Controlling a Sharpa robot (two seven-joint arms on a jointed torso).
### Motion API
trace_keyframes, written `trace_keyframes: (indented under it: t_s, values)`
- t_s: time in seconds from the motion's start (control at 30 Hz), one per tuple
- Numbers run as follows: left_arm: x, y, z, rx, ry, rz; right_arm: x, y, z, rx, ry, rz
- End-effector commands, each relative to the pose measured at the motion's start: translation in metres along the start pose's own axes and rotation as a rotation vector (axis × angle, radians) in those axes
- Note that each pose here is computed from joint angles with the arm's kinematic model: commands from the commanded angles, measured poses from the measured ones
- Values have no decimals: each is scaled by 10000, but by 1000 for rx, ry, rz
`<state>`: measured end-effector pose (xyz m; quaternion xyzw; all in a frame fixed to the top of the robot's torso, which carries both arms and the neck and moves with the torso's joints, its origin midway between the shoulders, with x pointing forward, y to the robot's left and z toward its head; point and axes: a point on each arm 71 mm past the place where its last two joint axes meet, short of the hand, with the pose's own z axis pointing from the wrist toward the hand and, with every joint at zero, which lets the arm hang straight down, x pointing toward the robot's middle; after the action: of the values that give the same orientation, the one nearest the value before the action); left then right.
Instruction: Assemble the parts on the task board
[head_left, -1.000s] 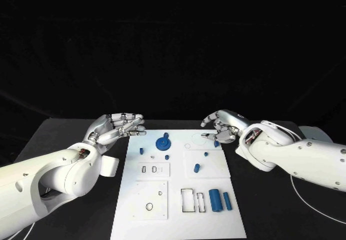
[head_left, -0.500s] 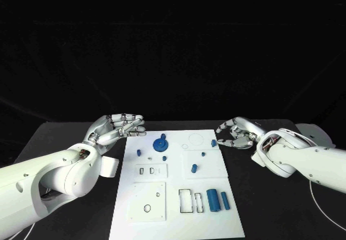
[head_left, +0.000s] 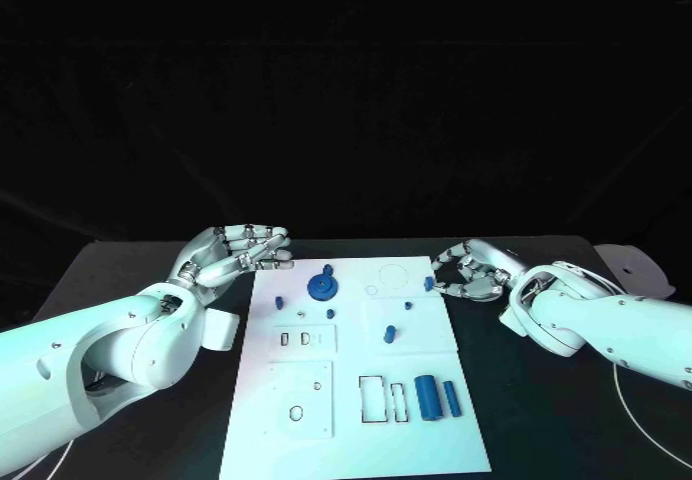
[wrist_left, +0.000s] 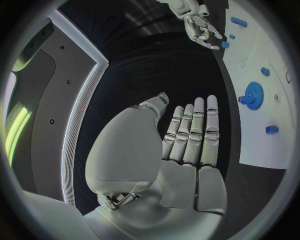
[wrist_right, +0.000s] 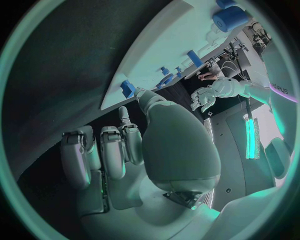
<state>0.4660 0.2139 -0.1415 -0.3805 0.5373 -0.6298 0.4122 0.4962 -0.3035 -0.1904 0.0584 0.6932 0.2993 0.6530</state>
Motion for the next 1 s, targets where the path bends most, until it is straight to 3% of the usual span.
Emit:
trace_keyframes:
  t_s: [0.03,1.0]
  values:
    - [23,-14,5,14,21,-3,57,-7,13,-5,27,5]
    - [7,-8,8,10,16,0,204,7,112,12,52,4]
